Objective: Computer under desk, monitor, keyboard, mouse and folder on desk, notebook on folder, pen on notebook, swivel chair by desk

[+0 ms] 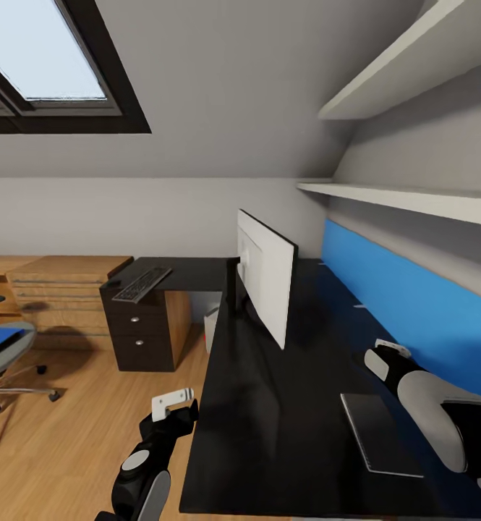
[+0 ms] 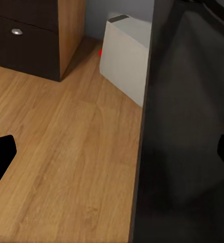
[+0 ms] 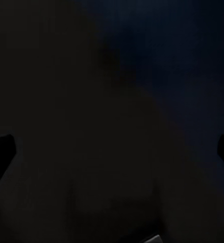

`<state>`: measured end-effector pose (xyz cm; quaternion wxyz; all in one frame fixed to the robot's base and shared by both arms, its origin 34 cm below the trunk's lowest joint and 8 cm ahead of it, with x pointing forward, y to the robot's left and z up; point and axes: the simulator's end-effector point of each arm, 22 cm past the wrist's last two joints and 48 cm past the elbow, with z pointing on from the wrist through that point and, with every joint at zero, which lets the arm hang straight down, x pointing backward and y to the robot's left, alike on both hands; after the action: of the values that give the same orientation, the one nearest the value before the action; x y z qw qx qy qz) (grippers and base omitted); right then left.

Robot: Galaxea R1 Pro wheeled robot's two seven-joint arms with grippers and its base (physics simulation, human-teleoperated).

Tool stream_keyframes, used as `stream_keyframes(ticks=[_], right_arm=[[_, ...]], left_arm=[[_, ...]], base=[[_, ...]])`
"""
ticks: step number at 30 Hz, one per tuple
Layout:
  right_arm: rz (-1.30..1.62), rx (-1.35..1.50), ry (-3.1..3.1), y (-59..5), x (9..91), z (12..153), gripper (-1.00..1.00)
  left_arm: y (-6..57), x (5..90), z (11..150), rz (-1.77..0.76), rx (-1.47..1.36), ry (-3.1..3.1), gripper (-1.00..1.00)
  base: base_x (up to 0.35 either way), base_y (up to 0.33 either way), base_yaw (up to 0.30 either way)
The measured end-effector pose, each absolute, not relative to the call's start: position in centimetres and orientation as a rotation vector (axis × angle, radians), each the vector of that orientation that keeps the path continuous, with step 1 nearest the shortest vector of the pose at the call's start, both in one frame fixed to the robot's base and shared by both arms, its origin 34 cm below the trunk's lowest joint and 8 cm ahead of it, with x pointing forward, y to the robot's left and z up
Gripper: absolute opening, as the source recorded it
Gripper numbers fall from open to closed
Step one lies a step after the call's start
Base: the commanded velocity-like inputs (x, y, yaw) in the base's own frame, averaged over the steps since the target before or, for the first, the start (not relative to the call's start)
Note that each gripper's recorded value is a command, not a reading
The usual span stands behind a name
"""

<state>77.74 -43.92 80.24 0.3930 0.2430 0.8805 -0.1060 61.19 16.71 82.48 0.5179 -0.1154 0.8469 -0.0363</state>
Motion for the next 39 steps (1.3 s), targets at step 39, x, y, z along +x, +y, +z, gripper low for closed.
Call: stream_keyframes(ticks=[39], right_arm=[[-0.304, 0.569, 2.24, -43.9, 77.3, 75.0, 1.0]], left_arm=[[16.8, 60.7, 77.2, -0.085, -0.276, 2.03, 1.0]], base=[[0.0, 0.0, 0.0]])
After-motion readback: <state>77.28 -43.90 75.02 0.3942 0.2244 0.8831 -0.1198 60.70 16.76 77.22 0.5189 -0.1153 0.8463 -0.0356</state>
